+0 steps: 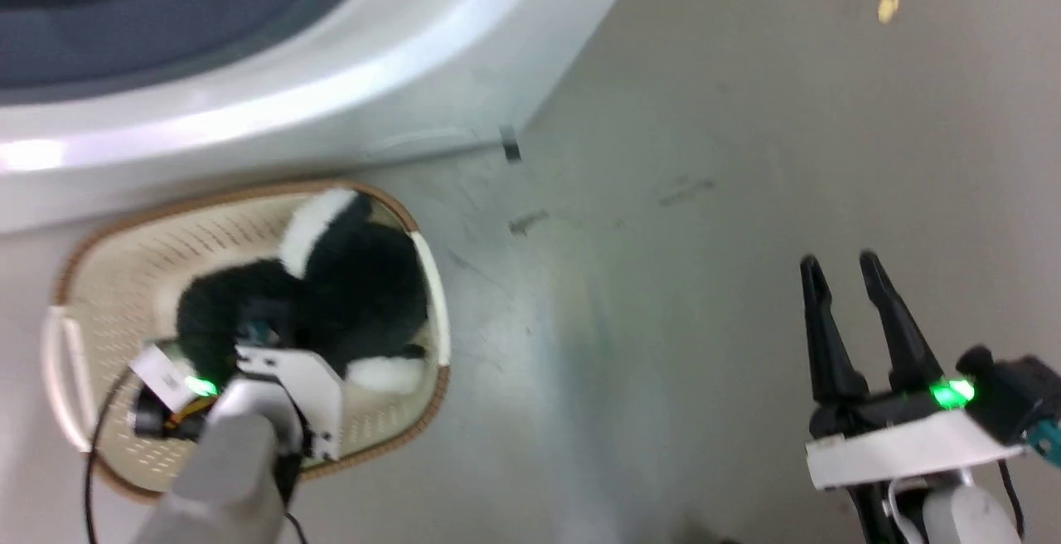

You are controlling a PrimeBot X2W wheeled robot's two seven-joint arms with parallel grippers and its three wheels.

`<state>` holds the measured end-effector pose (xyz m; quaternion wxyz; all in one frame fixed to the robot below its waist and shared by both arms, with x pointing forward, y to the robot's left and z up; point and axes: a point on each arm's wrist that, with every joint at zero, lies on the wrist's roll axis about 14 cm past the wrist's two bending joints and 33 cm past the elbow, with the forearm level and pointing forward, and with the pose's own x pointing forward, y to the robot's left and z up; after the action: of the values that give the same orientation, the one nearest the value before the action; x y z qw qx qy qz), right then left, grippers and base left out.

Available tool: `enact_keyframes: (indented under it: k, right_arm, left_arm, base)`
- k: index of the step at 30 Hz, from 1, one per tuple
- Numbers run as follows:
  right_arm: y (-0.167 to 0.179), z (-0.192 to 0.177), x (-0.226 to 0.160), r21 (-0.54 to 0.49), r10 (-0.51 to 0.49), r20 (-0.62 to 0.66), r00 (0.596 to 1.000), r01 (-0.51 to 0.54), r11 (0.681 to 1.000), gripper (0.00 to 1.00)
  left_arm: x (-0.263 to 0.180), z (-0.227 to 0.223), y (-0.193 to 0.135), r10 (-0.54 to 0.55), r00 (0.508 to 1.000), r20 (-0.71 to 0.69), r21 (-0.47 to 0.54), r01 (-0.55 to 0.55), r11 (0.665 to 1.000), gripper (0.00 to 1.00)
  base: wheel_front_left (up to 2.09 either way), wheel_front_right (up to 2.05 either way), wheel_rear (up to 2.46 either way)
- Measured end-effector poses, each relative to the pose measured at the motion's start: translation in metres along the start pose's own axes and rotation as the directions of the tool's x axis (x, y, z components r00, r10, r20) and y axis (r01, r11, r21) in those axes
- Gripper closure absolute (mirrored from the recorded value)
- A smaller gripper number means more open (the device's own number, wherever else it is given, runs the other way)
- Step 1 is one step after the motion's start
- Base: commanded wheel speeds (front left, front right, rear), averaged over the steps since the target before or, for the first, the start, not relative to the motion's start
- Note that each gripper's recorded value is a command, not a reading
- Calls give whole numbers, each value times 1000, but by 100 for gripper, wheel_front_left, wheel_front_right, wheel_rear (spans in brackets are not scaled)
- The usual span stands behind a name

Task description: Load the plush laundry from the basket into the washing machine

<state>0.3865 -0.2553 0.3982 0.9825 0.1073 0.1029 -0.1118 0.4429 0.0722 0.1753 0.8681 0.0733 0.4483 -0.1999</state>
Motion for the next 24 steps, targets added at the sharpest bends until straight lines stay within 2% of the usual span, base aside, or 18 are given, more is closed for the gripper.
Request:
enact_keyframes:
  k: [9, 12, 19, 24]
  right_arm:
    - [14, 22, -39, -12, 59, 58, 997, -58, 998, 0]
    - [21, 30, -51, -13, 87, 85, 993, -86, 996, 0]
    - [35, 46, -75, -18, 148, 151, 977, -147, 989, 0]
    - [43, 57, -87, -19, 182, 195, 964, -182, 983, 0]
  left_arm:
    - [-74, 23, -11, 25, 984, 179, -57, -15, 998, 100]
    - [-101, 40, -12, 36, 962, 272, -66, -18, 998, 100]
    - [-175, 66, -11, 106, 860, 499, -101, -63, 993, 100]
    - [-233, 89, -3, 179, 737, 651, -141, -114, 983, 100]
  base:
    - [0, 0, 0]
    - [0, 0, 0]
    - [0, 0, 0]
    - [0, 0, 0]
